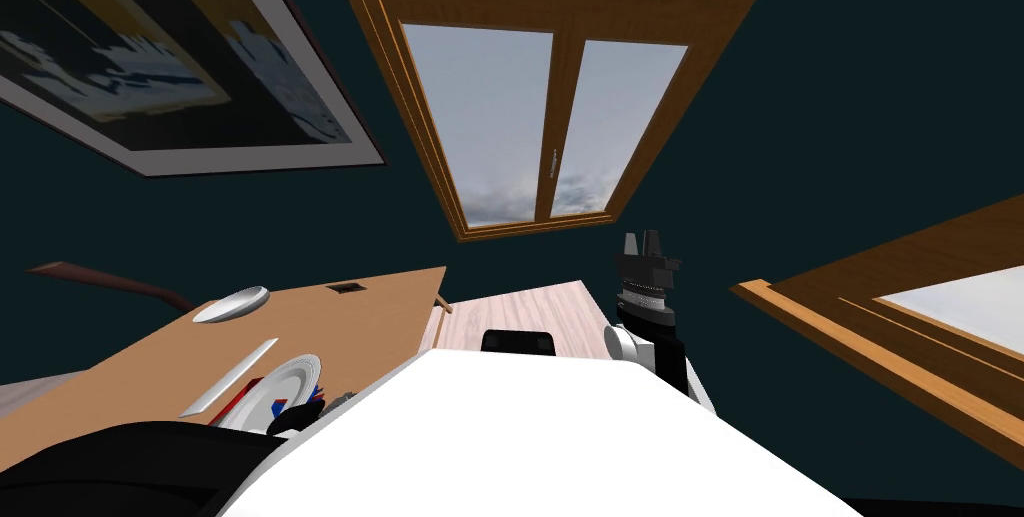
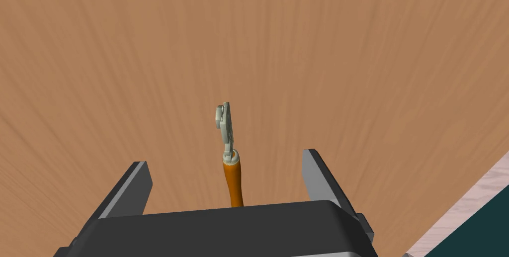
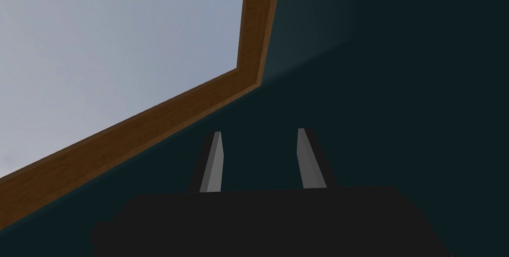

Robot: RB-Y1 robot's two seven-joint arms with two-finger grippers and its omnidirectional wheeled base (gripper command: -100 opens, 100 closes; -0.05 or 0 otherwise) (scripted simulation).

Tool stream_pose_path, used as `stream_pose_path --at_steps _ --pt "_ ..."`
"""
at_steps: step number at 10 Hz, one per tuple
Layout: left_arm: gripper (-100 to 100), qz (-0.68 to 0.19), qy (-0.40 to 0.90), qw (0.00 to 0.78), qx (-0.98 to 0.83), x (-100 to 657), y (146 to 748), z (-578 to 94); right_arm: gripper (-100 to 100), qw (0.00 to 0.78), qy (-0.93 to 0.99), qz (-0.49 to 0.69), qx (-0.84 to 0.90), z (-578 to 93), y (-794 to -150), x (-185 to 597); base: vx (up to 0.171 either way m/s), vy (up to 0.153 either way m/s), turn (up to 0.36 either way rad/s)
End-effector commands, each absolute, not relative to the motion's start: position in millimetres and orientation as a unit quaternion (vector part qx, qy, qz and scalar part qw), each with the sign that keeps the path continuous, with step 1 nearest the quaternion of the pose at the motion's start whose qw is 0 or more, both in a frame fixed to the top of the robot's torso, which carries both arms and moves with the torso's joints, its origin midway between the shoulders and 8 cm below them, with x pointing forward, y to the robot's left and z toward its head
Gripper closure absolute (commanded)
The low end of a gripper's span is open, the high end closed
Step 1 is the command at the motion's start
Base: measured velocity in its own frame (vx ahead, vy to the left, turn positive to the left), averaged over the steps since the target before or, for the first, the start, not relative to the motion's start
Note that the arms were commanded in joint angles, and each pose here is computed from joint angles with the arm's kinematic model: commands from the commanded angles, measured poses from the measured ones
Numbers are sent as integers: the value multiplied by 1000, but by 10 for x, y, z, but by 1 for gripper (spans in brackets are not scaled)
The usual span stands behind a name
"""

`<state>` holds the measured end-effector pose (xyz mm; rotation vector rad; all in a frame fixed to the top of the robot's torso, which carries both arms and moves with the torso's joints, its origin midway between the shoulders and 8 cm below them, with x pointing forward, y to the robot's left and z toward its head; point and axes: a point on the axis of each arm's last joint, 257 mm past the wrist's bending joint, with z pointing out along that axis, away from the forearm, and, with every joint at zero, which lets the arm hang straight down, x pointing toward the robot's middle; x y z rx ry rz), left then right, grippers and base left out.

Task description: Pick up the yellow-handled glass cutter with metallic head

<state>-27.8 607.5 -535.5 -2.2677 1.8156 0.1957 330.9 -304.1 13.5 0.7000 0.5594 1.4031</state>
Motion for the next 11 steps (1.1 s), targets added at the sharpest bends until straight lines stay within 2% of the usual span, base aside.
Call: stream_pose_path --at_steps 1,3,4,8,9,10,11 --pt "-100 68 620 115 -773 -283 6057 -5414 0 673 248 623 311 135 -3041 3309 17 38 2" --pt "-100 68 620 116 -773 -282 6039 -5441 0 673 248 623 311 135 -3041 3309 9 25 1" --pt "100 68 620 116 -773 -283 6038 -5445 0 673 248 623 311 135 -3041 3309 0 0 0" --pt "100 69 620 115 -773 -293 6039 -5444 0 673 248 623 311 135 -3040 3309 0 0 3" --pt "0 69 620 115 -773 -293 6039 -5444 0 673 248 623 311 135 -3040 3309 0 0 0" --pt "100 67 620 115 -773 -278 6075 -5376 0 673 248 623 311 135 -3040 3309 -16 -21 -13" --pt "100 67 619 114 -774 -274 6092 -5339 0 673 248 623 311 135 -3040 3309 -23 -34 -14"
